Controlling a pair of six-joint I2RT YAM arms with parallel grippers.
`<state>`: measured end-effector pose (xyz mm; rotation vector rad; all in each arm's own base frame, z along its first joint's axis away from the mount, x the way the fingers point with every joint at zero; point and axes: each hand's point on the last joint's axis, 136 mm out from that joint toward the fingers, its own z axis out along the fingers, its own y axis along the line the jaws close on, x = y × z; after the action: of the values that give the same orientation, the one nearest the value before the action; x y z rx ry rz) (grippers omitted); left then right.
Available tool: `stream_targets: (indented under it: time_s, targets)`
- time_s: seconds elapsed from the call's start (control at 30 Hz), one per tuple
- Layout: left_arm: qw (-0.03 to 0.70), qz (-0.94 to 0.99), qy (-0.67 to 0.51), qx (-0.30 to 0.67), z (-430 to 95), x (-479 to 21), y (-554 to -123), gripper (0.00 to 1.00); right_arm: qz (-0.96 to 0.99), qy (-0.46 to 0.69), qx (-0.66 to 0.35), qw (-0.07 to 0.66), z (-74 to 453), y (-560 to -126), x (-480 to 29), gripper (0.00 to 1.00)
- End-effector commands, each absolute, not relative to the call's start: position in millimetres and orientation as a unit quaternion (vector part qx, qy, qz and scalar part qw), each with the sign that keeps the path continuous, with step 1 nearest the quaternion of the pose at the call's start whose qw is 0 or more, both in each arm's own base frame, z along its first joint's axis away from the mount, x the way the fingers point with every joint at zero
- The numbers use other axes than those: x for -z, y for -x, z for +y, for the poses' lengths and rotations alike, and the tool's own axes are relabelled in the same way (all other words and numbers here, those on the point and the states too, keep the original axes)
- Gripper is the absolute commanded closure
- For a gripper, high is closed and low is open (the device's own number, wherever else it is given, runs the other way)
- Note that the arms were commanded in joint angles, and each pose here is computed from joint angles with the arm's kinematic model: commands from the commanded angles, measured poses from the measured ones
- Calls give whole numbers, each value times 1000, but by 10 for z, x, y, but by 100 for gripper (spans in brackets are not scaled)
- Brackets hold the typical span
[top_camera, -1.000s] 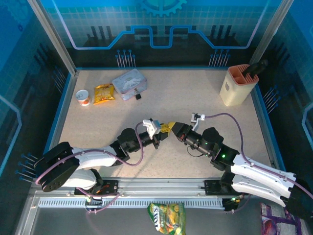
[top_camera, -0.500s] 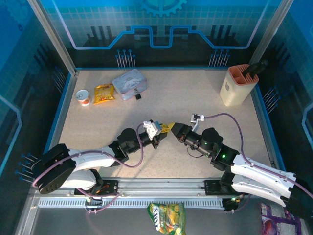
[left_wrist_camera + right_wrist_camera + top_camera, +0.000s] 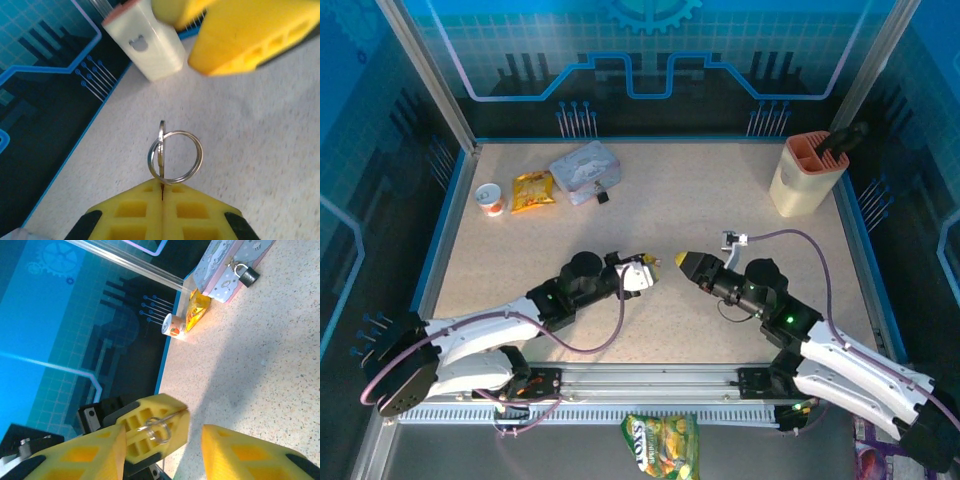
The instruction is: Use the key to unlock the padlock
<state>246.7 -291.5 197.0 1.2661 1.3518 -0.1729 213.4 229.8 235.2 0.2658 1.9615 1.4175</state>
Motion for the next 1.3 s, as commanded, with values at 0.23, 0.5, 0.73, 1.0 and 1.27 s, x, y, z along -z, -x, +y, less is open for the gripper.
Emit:
stream_targets:
  time_s: [0.23,0.5,0.73,1.0,1.27]
  targets:
    - [463,510,-711,-142,-2680,-1607,-2651,100,786,-120,-515,320,2143,-2076,-2013,56]
    - [361,436,-766,-305,-2538,-1311,-2971,100,809,-141,-495,282,2126,-2061,-1725,56]
    - [492,424,-728,-220,-2843,-1679,-2780,100,813,-151,-508,241,2232,-2038,-1598,58]
    - [550,383,-731,-127,-2949,-1734,-2430,100,801,-119,-534,244,2411,-2023,-1863,60]
    - [587,376,-712,-84,-2978,-1847,-2281,100,769,-82,-582,252,2676,-1944,-2164,60]
